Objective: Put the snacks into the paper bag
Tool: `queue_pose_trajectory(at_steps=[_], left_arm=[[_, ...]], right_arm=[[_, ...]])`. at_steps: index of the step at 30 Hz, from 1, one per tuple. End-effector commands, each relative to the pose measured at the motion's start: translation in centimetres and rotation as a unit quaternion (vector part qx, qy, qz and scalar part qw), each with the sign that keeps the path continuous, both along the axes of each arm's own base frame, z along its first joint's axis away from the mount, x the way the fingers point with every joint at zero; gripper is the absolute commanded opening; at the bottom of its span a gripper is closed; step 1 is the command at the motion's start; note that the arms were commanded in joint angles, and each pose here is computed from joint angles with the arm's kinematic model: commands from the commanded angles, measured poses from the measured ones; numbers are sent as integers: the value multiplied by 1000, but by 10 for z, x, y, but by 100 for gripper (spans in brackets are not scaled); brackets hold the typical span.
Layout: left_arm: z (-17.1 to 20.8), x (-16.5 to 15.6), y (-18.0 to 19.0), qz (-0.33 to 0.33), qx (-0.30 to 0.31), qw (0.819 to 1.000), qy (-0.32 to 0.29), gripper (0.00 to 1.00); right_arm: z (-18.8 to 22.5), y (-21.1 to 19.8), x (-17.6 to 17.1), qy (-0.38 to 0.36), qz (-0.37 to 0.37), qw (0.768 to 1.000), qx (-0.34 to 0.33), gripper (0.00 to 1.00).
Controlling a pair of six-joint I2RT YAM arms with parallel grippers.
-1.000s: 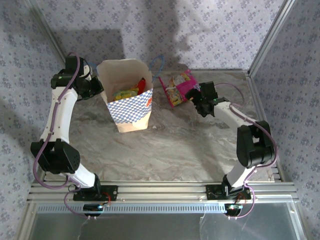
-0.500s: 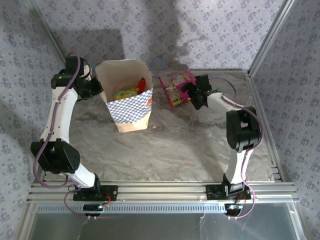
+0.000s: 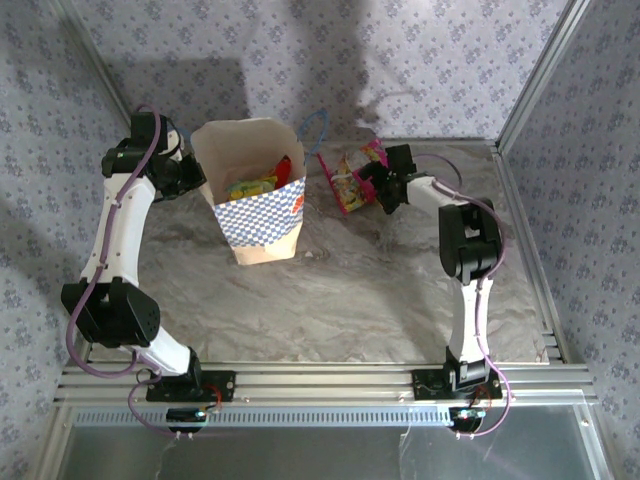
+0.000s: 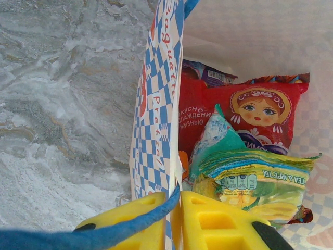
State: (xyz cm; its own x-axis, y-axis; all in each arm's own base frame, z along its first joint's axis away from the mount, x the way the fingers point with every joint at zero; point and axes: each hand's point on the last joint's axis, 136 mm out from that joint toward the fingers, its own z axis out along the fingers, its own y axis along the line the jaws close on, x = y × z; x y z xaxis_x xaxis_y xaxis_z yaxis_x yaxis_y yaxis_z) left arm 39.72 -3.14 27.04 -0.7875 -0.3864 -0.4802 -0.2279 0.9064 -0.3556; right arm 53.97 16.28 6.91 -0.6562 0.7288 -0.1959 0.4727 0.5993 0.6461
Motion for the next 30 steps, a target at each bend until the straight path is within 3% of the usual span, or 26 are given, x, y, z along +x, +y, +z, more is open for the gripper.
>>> queue_pose_trajectory(at_steps=[1,9,12,19,30], left_arm=[[4,-4,6,3,10,1000,-3,15],[1,-2,7,5,9,1000,-1,15],[0,-2,7,5,8,1000,1,15],[-3,0,6,4,3,1000,3,15],[-1,-1,2,-1,-10,1000,0,14]], right_arm=[[-6,1,10,14,-4,1000,17,94],[-25,4,17,32,-2,999,18,83],[-30,5,16,38,-1,999,19,73],[-38,3,10,54,7,998,12,37],[-33,-10,-35,85,64,993,-47,16]])
